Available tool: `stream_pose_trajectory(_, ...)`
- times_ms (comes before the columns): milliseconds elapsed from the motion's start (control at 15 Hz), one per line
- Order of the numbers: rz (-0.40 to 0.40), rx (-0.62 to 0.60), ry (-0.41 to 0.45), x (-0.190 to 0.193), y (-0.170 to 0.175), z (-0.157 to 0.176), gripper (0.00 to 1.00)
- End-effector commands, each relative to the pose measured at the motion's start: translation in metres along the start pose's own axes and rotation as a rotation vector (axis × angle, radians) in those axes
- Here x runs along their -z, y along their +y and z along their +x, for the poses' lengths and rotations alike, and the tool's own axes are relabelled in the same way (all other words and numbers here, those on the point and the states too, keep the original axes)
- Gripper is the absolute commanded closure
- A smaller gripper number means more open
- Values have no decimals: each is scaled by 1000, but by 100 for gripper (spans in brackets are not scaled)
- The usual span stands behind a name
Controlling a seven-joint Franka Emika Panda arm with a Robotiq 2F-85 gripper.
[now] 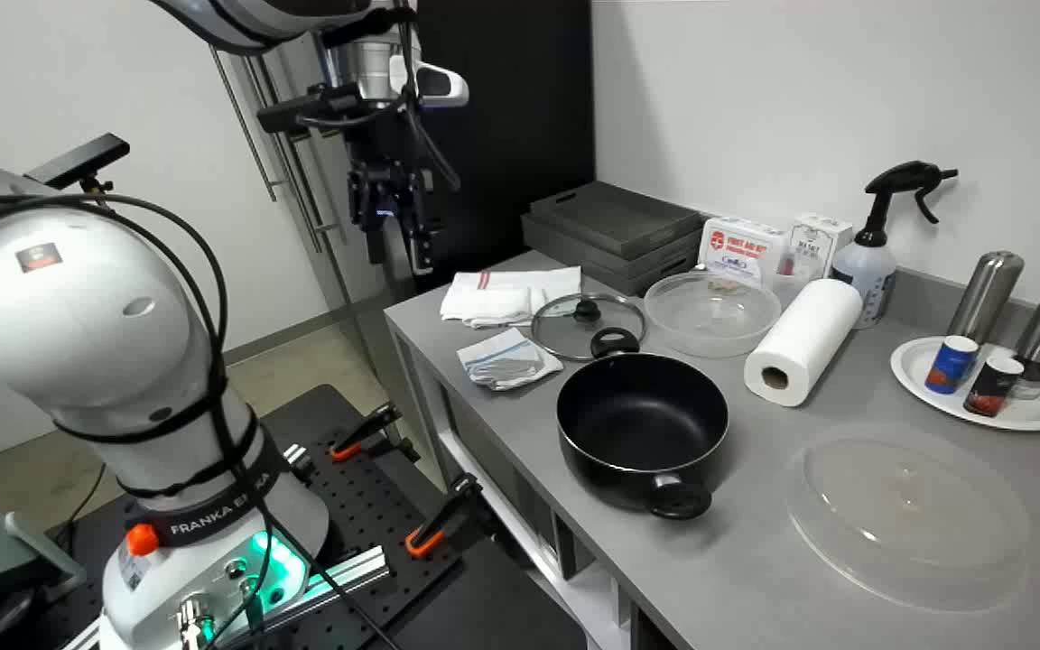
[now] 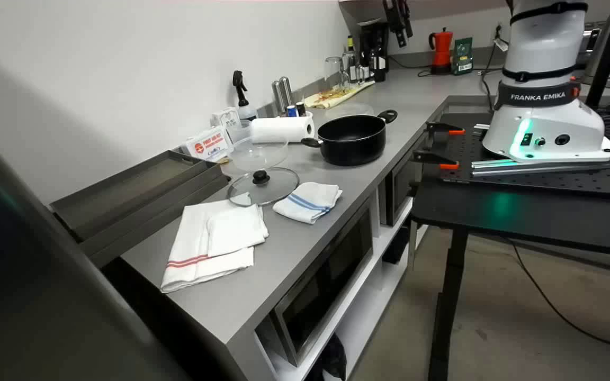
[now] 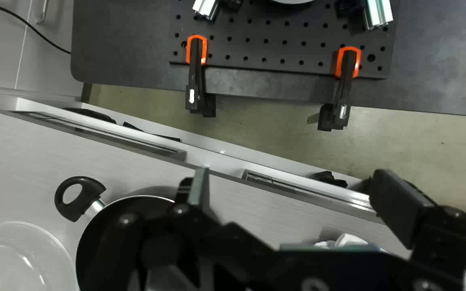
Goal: Put the glass lid on the black pot
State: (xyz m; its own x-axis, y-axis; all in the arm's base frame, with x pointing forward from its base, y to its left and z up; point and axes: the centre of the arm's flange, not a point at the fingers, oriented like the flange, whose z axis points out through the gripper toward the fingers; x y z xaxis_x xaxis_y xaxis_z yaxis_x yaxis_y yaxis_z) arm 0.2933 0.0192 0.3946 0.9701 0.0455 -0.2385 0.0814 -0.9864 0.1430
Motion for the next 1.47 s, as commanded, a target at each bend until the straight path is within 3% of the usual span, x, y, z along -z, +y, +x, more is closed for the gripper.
stream_pose_trajectory(0,0,0,0,0,0,0,0)
stream_pose_trajectory(733,0,0,0,0,0,0,0)
stream_pose_trajectory(1400,-17,161,62,7,-13,83,0)
